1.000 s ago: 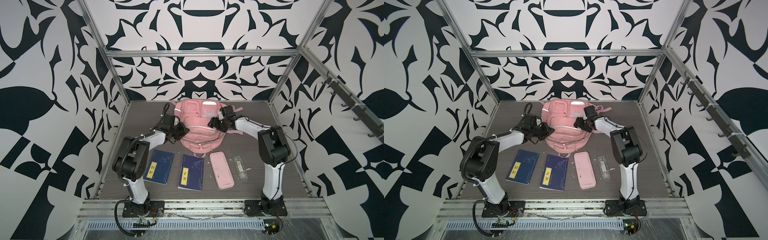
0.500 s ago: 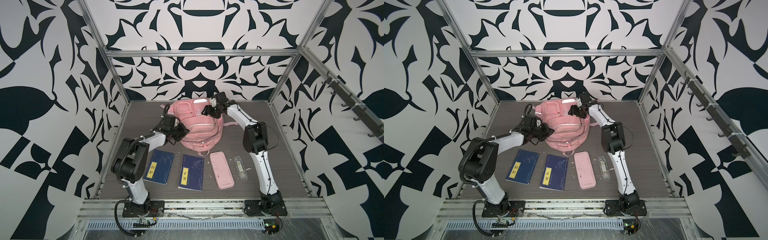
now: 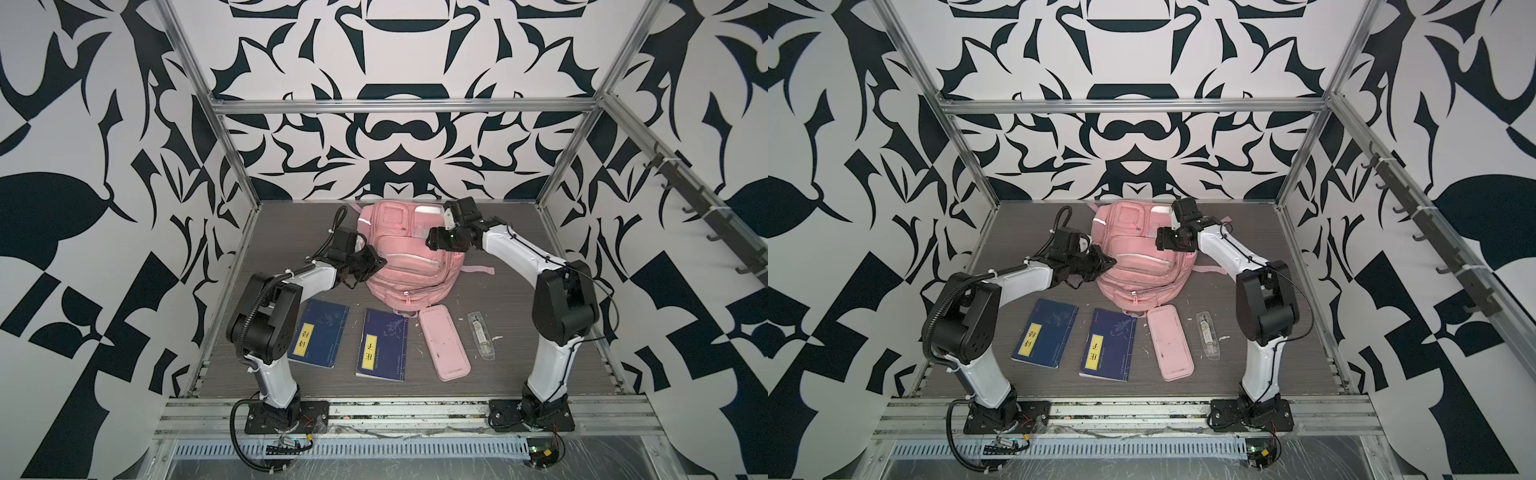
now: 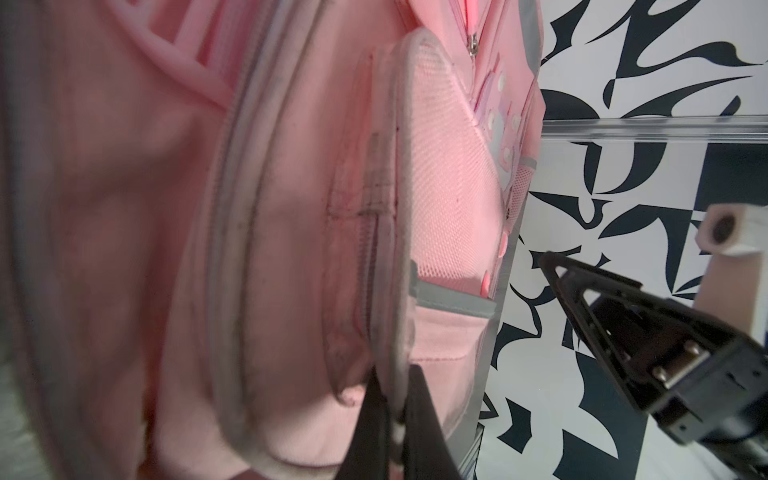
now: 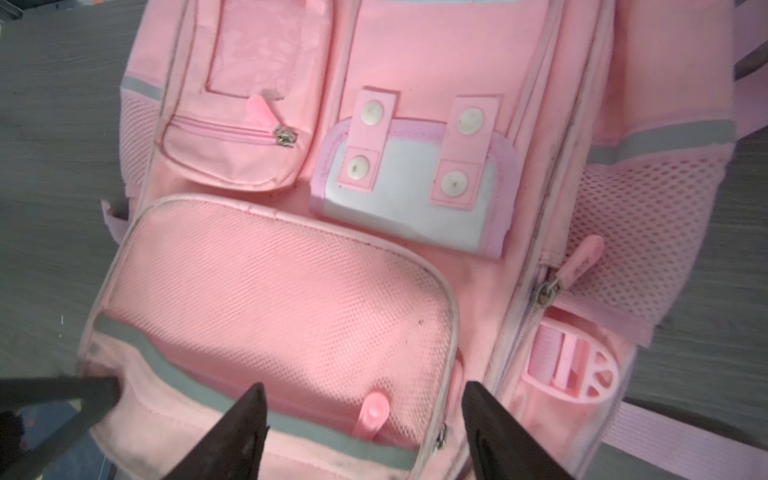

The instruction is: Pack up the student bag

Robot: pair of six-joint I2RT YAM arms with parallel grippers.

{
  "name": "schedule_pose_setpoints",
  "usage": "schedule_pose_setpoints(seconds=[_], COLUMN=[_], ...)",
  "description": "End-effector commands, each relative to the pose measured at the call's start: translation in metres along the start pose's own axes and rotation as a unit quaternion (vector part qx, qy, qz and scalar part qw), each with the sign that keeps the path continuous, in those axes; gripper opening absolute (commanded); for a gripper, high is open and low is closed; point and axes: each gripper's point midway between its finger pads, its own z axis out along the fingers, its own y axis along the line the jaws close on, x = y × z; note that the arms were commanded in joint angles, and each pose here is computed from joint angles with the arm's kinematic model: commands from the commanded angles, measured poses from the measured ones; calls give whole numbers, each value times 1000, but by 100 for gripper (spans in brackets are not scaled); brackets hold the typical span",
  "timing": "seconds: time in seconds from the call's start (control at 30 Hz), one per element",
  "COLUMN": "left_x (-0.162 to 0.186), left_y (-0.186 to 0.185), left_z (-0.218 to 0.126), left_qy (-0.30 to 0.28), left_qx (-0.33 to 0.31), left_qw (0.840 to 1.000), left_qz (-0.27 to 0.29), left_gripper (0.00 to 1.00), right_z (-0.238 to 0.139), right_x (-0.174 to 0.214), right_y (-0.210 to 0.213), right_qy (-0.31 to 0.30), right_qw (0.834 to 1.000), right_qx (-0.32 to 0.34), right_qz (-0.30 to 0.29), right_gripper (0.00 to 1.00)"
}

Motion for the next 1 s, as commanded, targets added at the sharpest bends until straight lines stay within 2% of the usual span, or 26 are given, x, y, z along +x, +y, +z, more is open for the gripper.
schedule_pose_setpoints(seconds=[0.0,0.1,0.27,0.4,0.6,0.83,0.97], left_x=[-2,-4,-4,-4,-6,-10,-10], left_y=[-19,-21,-23,-23,-22,-24,-25], left_z=[2,3,1,0,-3,-5,-6], left_qy=[7,5,4,4,1,-1,-2], left_qx=[27,30,33,32,32,35,35], left_qw=[1000,1000,999,999,999,999,999], left_qz=[8,5,4,7,7,7,8], left_gripper=[4,3,3,3,3,3,3], right_z=[-11,-18,-31,-35,-32,-20,-14], right_x=[3,19,66,100,125,137,139], right_y=[-2,-3,57,92,101,100,104], right_qy=[-32,-18,-1,8,14,24,31], right_qw=[999,1000,997,995,995,995,994], right_qx=[16,14,-60,-83,-85,-84,-94], right_qz=[-23,-20,-41,-58,-53,-47,-41], right_gripper=[76,74,69,66,60,55,48])
